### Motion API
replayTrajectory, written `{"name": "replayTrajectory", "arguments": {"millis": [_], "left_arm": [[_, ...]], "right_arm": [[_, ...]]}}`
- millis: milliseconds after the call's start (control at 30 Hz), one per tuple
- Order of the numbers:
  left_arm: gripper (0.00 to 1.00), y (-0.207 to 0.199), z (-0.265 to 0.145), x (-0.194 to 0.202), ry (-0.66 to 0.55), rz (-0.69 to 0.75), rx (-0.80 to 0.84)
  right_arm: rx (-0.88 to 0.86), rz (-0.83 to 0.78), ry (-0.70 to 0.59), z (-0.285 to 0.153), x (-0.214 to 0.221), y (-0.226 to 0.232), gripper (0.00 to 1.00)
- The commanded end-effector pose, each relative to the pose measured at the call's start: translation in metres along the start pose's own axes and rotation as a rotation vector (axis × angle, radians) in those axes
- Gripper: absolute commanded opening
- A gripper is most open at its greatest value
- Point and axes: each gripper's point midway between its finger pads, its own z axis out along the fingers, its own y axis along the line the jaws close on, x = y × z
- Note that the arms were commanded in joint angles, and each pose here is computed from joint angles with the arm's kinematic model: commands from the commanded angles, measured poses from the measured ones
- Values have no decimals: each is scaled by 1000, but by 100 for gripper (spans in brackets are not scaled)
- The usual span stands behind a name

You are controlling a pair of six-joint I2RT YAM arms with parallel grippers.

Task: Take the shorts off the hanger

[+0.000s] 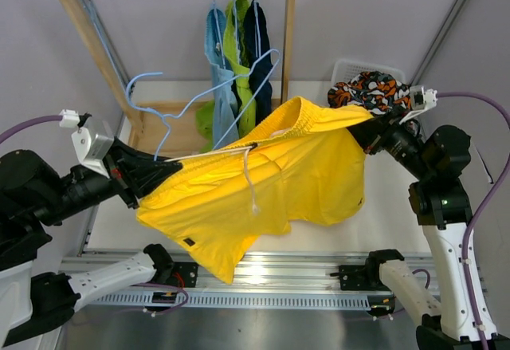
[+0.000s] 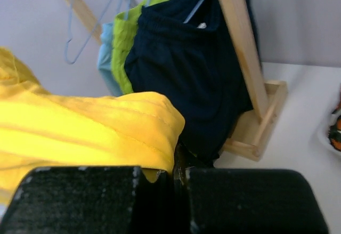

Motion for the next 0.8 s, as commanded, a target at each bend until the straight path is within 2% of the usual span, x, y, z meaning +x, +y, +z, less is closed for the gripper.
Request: {"name": "replayTrajectory", "arguments": {"millis": [0, 33, 67, 133, 167, 200, 233, 300, 333, 400, 567, 633, 733, 767], "left_arm": [[0, 3, -47, -35, -207, 29, -68], [0, 8, -40, -30, -204, 24, -85], [0, 8, -49, -47, -299, 28, -97], [0, 7, -47, -52, -355, 34, -85], [0, 4, -46, -61, -406, 42, -69], [0, 1, -47, -65, -426, 47, -53], [0, 1, -42, -66, -425, 47, -45], [0, 2, -22, -70, -388, 46, -39], [0, 3, -15, -70, -369, 44, -38], [0, -2, -6, -77, -368, 56, 1], [0, -10, -20, -107, -500, 91, 25], [0, -12, -19, -110, -512, 106, 38], [0, -15, -11, -105, -494, 113, 65], [0, -19, -11, -104, -496, 114, 87]], "right_arm": [[-65, -56, -104, -2, -15, 3, 0], [-144, -58, -93, -3, -9, 17, 0], [-279, -62, -87, -8, -7, 44, 0], [-441, -50, -27, -13, 14, 81, 0], [-497, -55, 1, -15, 22, 95, 4], [-563, -62, 83, -17, 45, 116, 19], [-584, -81, 100, -16, 45, 129, 67], [-543, -135, 148, -10, 59, 135, 89], [-594, -148, 166, -14, 61, 157, 93], [-568, -183, 169, -10, 64, 161, 93], [-615, -177, 169, -8, 69, 178, 94], [-628, -163, 151, -5, 66, 182, 99], [-648, -152, 63, 3, 42, 195, 99], [-650, -142, -10, 6, 21, 201, 99]]}}
